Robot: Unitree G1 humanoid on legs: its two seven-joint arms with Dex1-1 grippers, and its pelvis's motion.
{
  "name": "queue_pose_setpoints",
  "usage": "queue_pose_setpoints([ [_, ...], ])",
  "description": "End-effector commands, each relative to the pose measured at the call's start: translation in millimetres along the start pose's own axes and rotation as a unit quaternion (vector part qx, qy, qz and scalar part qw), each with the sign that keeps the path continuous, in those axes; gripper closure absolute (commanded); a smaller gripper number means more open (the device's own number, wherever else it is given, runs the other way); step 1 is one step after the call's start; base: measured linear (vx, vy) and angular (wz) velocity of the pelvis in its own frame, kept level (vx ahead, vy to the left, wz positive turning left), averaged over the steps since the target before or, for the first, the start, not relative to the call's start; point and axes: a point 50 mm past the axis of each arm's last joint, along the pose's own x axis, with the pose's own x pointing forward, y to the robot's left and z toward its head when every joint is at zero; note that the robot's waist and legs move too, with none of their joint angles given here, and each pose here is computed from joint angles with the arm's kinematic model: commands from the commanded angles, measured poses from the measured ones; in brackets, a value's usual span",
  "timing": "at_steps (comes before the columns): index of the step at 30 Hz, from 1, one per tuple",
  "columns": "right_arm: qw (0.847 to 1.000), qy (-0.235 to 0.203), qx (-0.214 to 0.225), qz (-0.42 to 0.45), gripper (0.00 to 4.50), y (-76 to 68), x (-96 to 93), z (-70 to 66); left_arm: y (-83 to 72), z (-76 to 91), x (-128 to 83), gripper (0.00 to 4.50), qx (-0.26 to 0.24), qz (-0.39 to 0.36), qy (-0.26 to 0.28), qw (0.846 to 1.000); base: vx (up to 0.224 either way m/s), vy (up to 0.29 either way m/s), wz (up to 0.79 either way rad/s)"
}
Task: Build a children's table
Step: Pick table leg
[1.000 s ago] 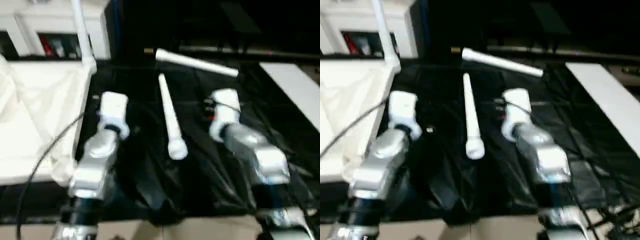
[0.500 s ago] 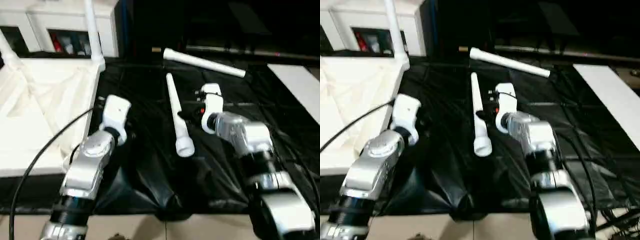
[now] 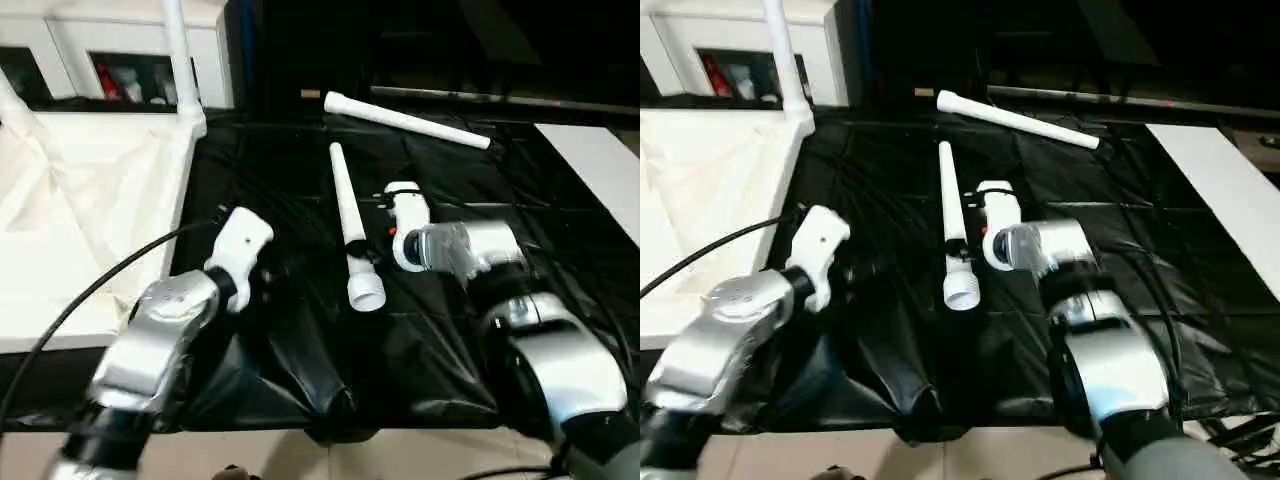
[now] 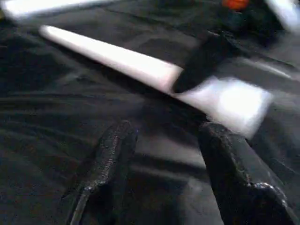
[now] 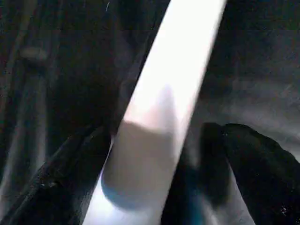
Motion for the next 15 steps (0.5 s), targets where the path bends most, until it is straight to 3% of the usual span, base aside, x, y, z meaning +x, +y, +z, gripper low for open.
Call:
queue_pose_setpoints([
  [1, 1.0, 0.023, -0.005, -0.01, 0.5, -5.3, -3.8, -0.4, -10.8, 1.8, -3.2, 1.86, 0.004, -0.048, 0.008, 0.999, 0.0, 0.0, 0.0],
  [4, 0.999, 0.039, -0.01, -0.022, 0.5, -10.4, -5.5, -2.0, -9.5, 2.9, -4.7, 1.86, 0.018, -0.043, 0.012, 0.999, 0.0, 0.0, 0.0],
  [5, 0.999, 0.044, -0.01, -0.024, 0.78, -12.1, -6.4, -2.5, -8.6, 2.8, -4.4, 1.86, 0.021, -0.041, 0.015, 0.999, 0.0, 0.0, 0.0],
  [15, 0.997, 0.07, -0.012, -0.019, 1.5, -25.7, -17.3, -4.9, -10.5, 7.2, -4.2, 1.86, 0.023, -0.053, 0.018, 0.998, 0.0, 0.0, 0.0],
])
